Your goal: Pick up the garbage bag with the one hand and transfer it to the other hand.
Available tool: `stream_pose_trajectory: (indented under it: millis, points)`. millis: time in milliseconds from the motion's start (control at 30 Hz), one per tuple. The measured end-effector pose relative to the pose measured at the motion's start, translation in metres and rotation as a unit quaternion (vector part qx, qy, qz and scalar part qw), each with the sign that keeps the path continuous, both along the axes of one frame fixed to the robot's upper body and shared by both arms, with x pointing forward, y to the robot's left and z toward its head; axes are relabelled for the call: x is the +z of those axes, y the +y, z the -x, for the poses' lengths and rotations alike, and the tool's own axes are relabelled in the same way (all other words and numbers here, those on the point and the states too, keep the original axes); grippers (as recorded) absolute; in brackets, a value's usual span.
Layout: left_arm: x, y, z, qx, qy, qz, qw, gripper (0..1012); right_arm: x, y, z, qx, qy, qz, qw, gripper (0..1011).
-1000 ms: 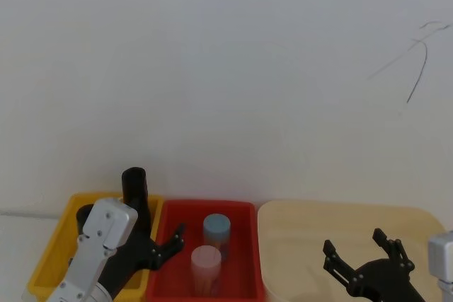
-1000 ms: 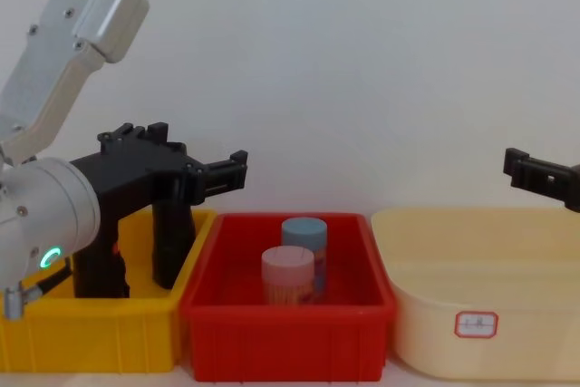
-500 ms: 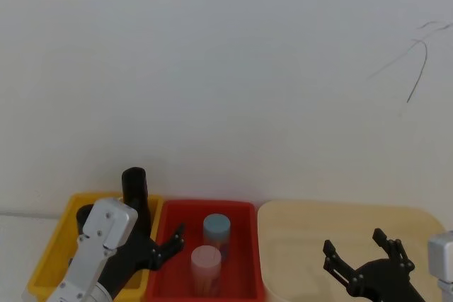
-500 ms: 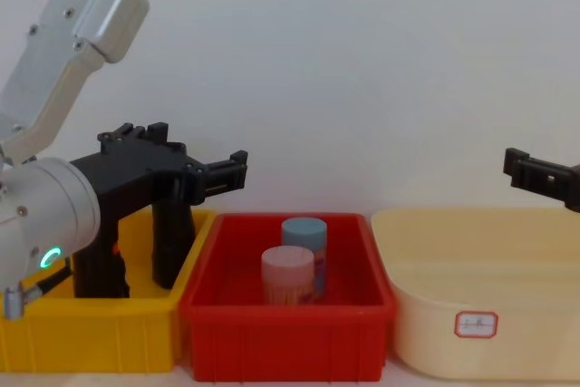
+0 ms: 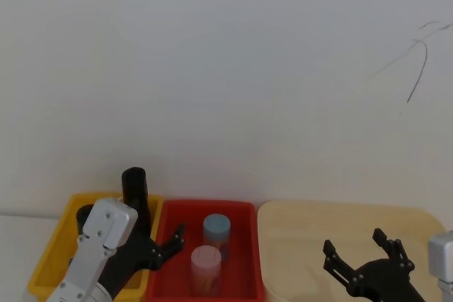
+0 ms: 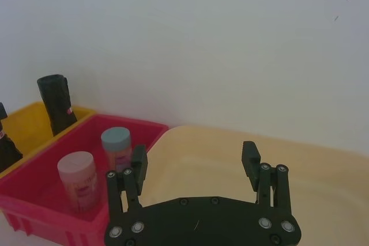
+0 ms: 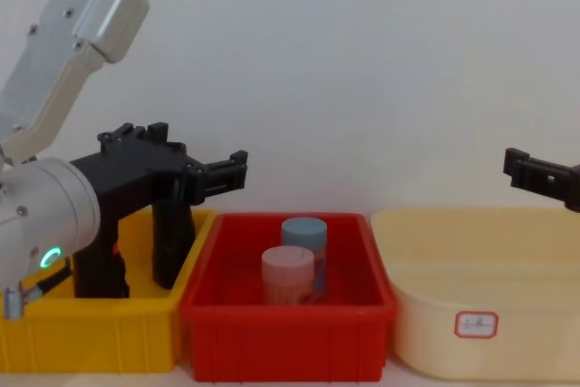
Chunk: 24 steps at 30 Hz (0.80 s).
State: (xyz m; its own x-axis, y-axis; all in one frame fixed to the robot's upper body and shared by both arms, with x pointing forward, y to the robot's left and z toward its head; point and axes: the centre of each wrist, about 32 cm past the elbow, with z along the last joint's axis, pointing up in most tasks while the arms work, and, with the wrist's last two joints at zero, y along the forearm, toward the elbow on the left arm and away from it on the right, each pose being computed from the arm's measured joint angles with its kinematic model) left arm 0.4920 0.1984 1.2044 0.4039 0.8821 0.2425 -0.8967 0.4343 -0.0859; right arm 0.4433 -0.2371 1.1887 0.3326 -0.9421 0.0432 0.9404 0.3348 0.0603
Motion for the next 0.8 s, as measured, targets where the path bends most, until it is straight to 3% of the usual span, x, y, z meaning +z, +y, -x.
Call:
stream_pose_trajectory:
  millis: [800]
  points:
    - [0.0001, 0.0017, 0.0002, -0.005, 0.002, -0.001, 1.0000, 1003, 0.0000, 0.0000, 0.0000, 0.000, 0.000, 0.000, 1.0000, 1000]
